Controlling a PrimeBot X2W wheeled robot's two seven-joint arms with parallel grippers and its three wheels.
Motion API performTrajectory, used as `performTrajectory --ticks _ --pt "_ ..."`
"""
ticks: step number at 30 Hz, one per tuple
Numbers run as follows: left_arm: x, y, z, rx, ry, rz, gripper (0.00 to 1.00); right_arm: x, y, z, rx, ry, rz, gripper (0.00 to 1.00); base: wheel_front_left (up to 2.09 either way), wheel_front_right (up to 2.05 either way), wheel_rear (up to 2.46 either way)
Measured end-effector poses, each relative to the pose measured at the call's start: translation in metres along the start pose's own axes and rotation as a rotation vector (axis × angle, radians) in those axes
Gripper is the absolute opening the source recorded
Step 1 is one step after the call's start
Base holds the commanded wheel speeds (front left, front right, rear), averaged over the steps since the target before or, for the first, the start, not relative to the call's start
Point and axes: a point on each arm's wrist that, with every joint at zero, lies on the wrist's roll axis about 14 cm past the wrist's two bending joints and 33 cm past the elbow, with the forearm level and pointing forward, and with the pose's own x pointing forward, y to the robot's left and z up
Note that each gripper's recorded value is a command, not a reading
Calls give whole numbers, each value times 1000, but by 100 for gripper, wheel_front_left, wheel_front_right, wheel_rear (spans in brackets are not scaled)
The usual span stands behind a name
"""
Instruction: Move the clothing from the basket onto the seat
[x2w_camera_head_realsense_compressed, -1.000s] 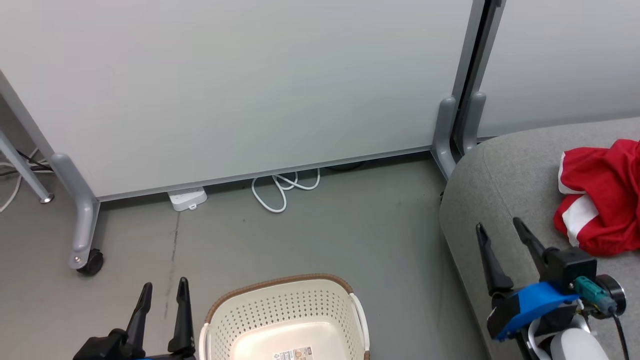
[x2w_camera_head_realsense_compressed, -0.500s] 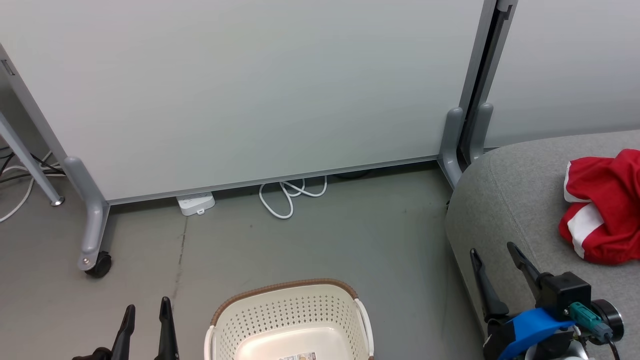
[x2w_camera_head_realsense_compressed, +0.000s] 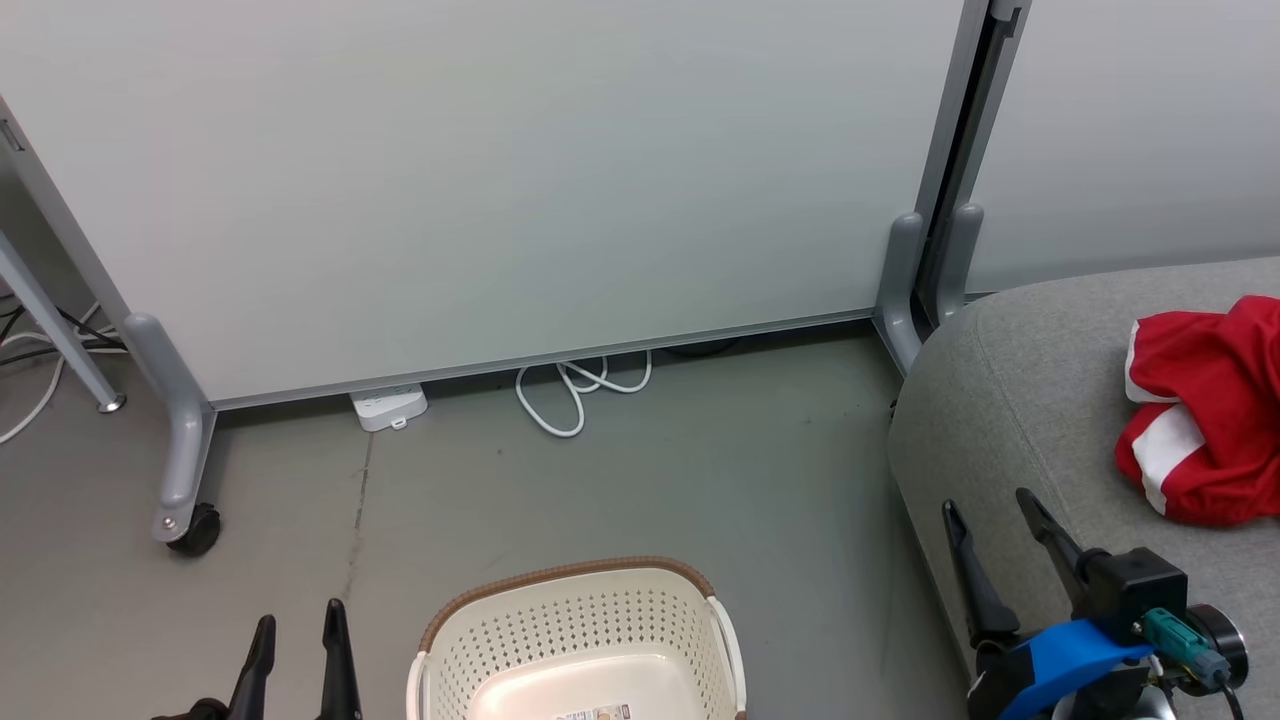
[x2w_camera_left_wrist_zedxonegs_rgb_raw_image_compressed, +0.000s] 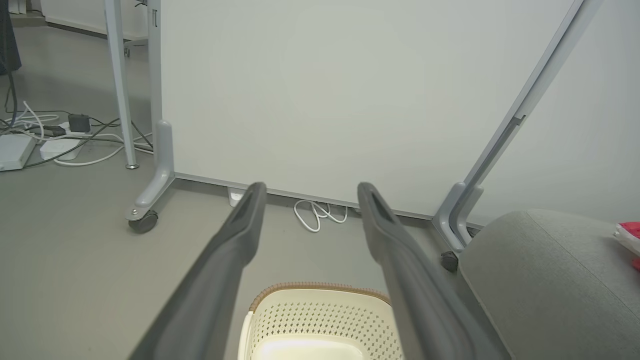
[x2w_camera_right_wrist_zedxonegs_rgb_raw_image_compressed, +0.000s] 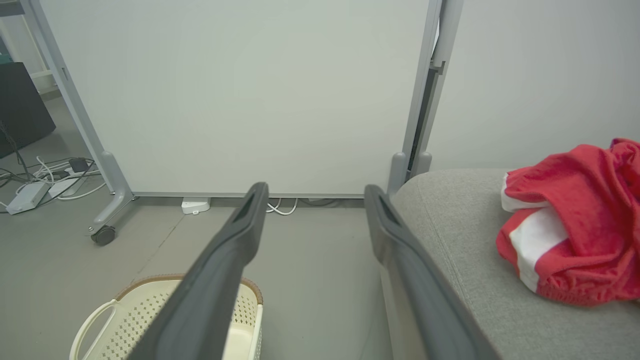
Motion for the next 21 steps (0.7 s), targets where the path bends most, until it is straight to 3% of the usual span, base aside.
performTrajectory --ticks 1,9,21 --pt "0 0 -2 0 5 -1 0 0 0 0 1 0 1 0 0 0 0" --pt "-14 6 -29 -25 93 35 0 -7 0 -28 23 87 -7 0 0 0 0" --pt "-6 11 -26 -213 95 85 0 -8 -7 -31 266 93 -45 0 0 0 0"
